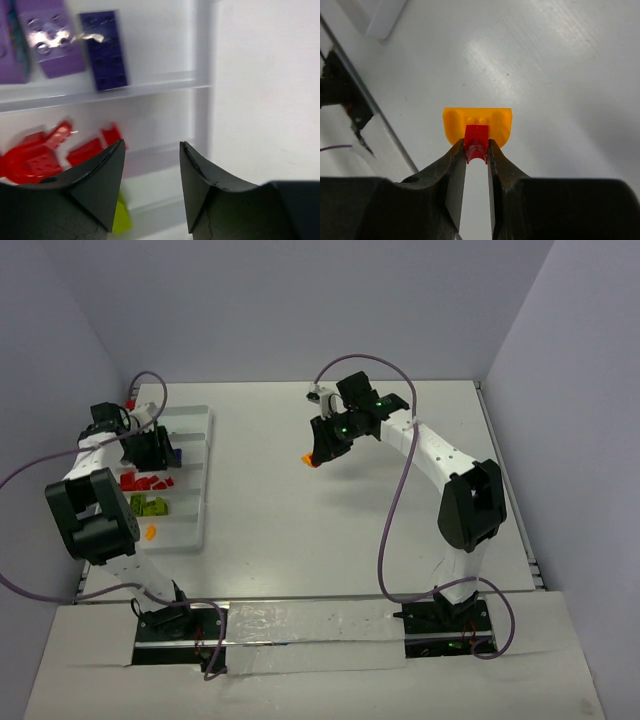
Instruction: Sort the legos into containers by color
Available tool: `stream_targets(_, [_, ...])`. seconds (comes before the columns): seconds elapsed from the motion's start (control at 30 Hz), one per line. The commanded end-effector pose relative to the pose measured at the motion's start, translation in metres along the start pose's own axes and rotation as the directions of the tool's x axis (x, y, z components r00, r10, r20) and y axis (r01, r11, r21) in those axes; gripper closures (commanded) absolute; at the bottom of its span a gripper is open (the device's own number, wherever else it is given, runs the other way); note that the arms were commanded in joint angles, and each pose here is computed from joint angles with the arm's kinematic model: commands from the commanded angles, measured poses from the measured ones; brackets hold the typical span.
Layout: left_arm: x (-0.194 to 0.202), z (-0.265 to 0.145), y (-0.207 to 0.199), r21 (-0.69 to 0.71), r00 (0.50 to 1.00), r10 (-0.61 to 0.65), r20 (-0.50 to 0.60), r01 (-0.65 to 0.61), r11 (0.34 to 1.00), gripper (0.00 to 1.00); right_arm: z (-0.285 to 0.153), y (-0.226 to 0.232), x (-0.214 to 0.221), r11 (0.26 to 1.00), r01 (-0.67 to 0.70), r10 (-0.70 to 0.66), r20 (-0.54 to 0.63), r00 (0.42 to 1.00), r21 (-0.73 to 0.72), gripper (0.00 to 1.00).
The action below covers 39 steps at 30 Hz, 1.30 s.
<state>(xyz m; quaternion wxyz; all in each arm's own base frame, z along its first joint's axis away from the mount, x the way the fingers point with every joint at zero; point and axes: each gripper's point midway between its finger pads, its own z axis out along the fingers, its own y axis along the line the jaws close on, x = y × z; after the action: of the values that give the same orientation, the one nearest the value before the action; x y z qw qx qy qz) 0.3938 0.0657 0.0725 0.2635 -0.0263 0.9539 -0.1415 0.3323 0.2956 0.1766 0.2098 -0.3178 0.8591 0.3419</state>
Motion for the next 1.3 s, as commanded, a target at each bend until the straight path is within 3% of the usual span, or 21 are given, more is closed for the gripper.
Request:
stream_targets(0.0, [-0.043,-0.074,-0.103,0.303,0.983,0.015,0.184,-0.072,0.950,0.42,-0.017,0.002,-0.038,0.981,0.094,-0.117,0.132,0.984,0.168,1.00])
stream_targets(0.13, [-0.027,-0.102,-0.190,0.495,0.983,0.013,0.182,-0.103,0.863,0.39,-0.014,0.016,-0.042,0.972,0.132,-0.164,0.157,0.974,0.196,1.00])
stream_targets(0.33, [0.005,-0.118,-0.259,0.691,0.988,-0.051,0.148,-0.066,0.720,0.32,-0.013,0.031,-0.052,0.971,0.106,-0.151,0.208,0.966,0.214,1.00])
stream_targets(0.37, [0.004,-0.122,-0.270,0.702,0.982,-0.021,0.187,-0.118,0.702,0.32,-0.012,0.031,-0.053,0.972,0.100,-0.145,0.209,0.967,0.215,1.00])
stream_targets(0.7, [-0.003,-0.106,-0.313,0.700,0.973,-0.053,0.223,-0.122,0.704,0.40,0.001,0.037,-0.065,0.980,-0.086,0.040,0.244,0.969,0.181,1.00])
stream_targets(1.27, [-0.008,-0.089,-0.338,0.668,0.973,0.004,0.230,-0.160,0.727,0.43,0.009,0.058,-0.061,0.989,-0.059,0.027,0.222,0.975,0.137,1.00])
